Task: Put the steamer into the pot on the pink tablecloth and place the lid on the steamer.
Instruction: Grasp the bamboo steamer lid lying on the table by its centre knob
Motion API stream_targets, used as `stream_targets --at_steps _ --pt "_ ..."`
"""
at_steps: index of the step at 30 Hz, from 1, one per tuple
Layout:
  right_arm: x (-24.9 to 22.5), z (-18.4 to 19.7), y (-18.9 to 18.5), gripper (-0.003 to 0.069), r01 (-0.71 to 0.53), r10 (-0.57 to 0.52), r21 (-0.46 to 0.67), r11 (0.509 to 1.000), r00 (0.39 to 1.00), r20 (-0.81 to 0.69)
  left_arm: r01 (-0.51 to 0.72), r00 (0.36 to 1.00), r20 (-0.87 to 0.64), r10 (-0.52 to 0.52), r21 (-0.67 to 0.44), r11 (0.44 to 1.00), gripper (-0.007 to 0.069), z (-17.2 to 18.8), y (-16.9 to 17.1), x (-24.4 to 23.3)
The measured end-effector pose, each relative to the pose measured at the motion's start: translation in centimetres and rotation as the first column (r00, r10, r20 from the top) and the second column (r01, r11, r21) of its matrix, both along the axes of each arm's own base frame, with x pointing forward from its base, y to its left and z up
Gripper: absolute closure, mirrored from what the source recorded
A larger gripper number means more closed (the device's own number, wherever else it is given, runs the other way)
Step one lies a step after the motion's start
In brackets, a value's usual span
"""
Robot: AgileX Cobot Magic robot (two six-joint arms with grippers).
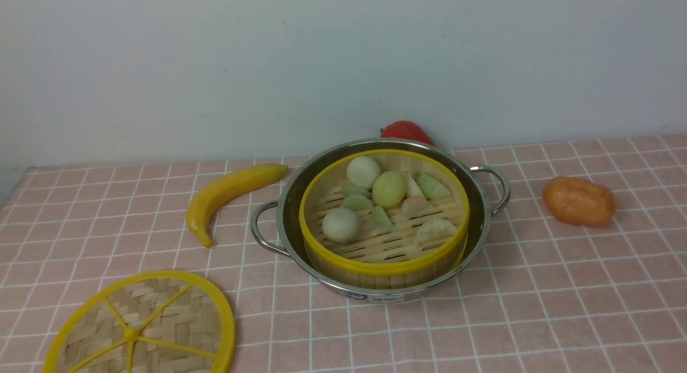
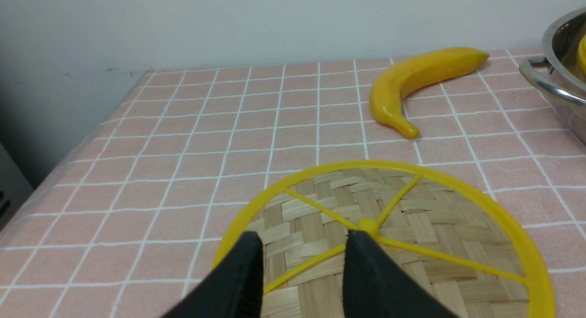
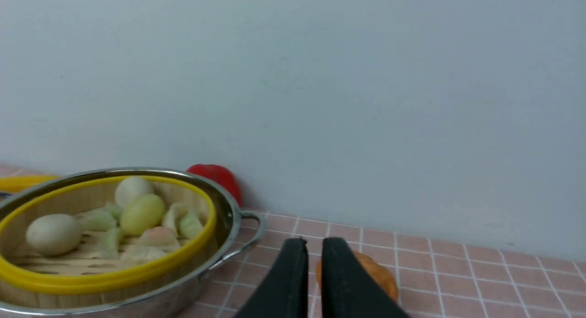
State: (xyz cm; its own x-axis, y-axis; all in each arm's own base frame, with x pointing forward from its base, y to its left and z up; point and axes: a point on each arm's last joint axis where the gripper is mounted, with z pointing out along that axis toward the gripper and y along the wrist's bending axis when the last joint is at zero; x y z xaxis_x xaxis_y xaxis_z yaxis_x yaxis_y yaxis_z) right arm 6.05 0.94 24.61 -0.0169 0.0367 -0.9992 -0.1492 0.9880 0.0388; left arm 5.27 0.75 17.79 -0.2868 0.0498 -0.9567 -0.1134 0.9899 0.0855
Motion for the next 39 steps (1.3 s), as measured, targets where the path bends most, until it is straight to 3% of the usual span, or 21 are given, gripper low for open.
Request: stream_targets --at_steps 6,12,31,39 --pt "-0.4 -4.3 -0.3 0.0553 0.038 -0.036 0.032 0.999 0.998 -0.047 0.000 1.000 0.000 0.000 0.000 1.000 0.0382 0.0 0.0 0.0" --pt "-0.5 -5.7 -0.2 0.0537 0.035 -0.033 0.010 0.999 0.988 -0.152 0.000 1.000 0.000 0.000 0.000 1.000 0.0382 0.0 0.0 0.0" --pt "-0.5 -5.9 -0.2 0.0478 0.038 -0.026 0.066 0.997 0.984 -0.174 0.000 1.000 0.000 0.000 0.000 1.000 0.0382 0.0 0.0 0.0" --pt "-0.5 -5.9 -0.2 0.0454 0.038 -0.026 0.066 0.997 0.984 -0.174 0.006 1.000 -0.022 -0.003 0.153 0.988 0.0382 0.0 0.3 0.0"
